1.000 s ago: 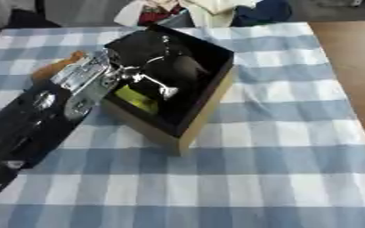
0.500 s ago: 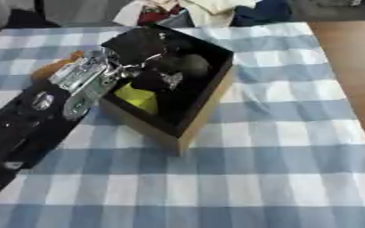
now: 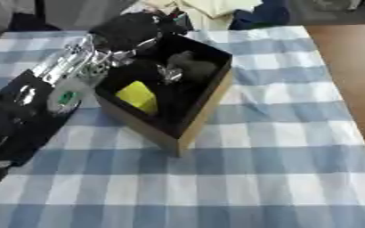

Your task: Pick up objects on the table and place them in the box.

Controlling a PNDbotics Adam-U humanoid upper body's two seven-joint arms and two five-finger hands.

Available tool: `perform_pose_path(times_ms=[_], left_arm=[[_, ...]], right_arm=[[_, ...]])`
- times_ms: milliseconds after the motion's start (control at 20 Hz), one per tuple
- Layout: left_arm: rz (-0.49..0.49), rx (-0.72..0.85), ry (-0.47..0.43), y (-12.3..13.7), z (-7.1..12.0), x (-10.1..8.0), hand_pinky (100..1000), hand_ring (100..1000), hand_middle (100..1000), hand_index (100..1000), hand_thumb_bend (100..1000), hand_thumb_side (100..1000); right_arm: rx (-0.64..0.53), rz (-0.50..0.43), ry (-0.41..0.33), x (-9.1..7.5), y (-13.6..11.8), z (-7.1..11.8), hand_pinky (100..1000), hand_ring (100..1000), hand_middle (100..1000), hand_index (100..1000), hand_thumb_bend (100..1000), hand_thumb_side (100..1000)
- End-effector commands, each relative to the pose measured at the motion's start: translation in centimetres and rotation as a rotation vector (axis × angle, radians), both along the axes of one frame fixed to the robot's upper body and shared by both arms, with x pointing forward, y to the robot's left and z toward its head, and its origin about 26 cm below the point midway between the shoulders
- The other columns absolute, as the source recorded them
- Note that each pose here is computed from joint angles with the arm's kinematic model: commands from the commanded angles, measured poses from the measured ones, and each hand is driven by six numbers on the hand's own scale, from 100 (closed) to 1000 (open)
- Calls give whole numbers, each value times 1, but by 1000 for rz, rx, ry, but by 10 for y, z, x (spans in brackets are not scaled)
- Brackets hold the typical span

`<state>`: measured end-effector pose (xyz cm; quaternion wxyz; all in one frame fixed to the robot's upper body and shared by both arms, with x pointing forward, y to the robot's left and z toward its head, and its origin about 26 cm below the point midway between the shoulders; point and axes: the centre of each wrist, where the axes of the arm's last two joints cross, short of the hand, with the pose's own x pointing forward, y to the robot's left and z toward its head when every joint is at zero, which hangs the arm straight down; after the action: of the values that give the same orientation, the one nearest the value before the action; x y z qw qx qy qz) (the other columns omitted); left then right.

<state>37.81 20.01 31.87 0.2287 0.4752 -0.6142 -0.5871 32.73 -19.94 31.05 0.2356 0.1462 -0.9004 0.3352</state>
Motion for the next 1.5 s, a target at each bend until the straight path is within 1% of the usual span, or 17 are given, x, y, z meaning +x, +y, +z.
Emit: perform_pose_path(times_ms=[50, 150, 200, 300, 350, 450, 700, 950, 1050, 1250, 1400, 1500], left_arm=[[-34, -27, -56, 7, 28, -26, 713, 811, 779, 910, 226, 909], [-73, -50, -84, 11, 39, -45, 714, 811, 779, 911, 216, 885], [-88, -59, -106, 14, 44, -56, 716, 811, 777, 907, 231, 861], [-100, -68, -146, 21, 51, -75, 717, 813, 777, 905, 233, 844], [-98, -71, -159, 25, 53, -82, 717, 813, 777, 904, 239, 835], [-81, -78, -179, 34, 56, -88, 718, 815, 777, 902, 252, 816], [1, -31, -186, 55, 56, -92, 723, 829, 787, 905, 303, 796], [104, 22, -165, 74, 50, -93, 726, 838, 792, 903, 309, 755], [134, 37, -157, 80, 48, -94, 728, 842, 794, 901, 304, 736], [181, 68, -134, 88, 44, -94, 734, 852, 799, 904, 333, 717], [232, 85, -101, 97, 42, -91, 737, 854, 800, 904, 338, 742], [268, 80, -66, 104, 40, -85, 739, 856, 804, 907, 329, 765]], right_arm=[[6, 1, -26, -6, -1, 6, 1000, 958, 725, 899, 100, 712], [8, -7, -22, -6, -3, 5, 1000, 958, 725, 898, 100, 711], [9, -12, -20, -6, -4, 4, 1000, 958, 725, 899, 100, 711], [11, -21, -15, -5, -6, 3, 1000, 958, 724, 899, 100, 711], [11, -24, -12, -5, -7, 2, 1000, 958, 724, 899, 100, 711], [13, -27, -9, -5, -7, 2, 1000, 958, 724, 899, 100, 710], [12, -34, -7, -5, -9, 1, 1000, 958, 724, 898, 100, 709], [9, -43, -11, -5, -11, 1, 1000, 957, 724, 898, 100, 710], [9, -46, -16, -5, -11, 3, 1000, 957, 724, 897, 100, 710], [6, -49, -30, -5, -12, 6, 1000, 957, 724, 897, 100, 716], [2, -53, -39, -5, -12, 8, 1000, 957, 723, 897, 100, 716], [1, -54, -42, -4, -12, 9, 1000, 957, 723, 897, 100, 720]])
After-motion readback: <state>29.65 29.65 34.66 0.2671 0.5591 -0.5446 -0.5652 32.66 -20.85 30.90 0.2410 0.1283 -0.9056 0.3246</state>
